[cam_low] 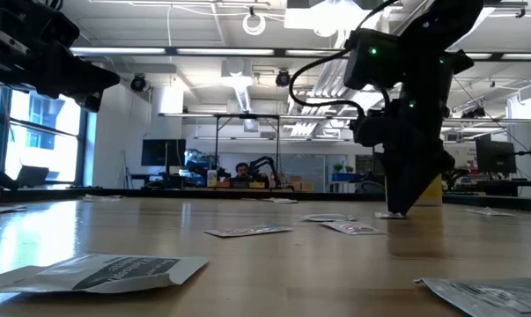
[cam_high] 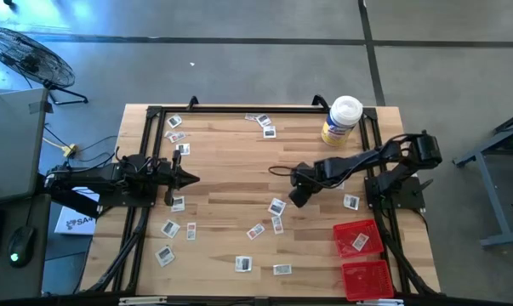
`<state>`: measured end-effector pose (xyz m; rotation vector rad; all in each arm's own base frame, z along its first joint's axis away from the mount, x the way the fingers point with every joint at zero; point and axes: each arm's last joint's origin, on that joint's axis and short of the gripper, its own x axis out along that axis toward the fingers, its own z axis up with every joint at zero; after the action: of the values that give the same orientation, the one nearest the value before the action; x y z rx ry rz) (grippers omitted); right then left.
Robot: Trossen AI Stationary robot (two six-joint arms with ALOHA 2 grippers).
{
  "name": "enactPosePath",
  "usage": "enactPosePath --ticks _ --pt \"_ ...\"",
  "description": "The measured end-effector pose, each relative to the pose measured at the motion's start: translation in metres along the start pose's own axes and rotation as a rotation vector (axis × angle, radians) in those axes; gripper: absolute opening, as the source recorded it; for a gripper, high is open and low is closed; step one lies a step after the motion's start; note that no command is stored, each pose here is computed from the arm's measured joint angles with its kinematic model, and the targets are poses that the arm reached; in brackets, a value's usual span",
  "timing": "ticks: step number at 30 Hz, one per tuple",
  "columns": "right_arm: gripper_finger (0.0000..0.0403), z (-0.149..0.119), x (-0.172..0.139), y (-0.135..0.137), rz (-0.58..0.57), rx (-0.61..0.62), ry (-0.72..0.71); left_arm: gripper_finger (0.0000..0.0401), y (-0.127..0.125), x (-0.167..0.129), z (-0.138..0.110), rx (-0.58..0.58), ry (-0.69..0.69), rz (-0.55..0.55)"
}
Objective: Pick & Place First Aid Supplies
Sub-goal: Put the white ointment pack into the top red bin
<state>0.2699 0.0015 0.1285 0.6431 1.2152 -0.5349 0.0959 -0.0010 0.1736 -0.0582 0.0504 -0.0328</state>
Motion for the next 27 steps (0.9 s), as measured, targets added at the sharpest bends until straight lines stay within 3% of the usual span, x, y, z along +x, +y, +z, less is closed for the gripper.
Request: enactPosePath --ticks 3,9,18,27 --pt "0.0085 -0.003 0.0 0.002 -0.009 -0.092 -0.005 0.0001 0.0 0.0 0.0 0.0 0.0 0.0" --pt "0.0078 -0.004 0.0 0.006 -0.014 -0.145 -0.032 0.0001 0.0 0.0 0.0 0.0 0.0 0.0" --pt "0.0071 -0.007 0.0 -0.001 -0.128 -0.149 -0.036 0.0001 0.0 0.0 0.0 0.0 0.0 0.0" --pt "0.0024 -0.002 -0.004 -0.009 -0.177 -0.1 0.03 0.0001 0.0 0.0 0.0 0.0 0.0 0.0"
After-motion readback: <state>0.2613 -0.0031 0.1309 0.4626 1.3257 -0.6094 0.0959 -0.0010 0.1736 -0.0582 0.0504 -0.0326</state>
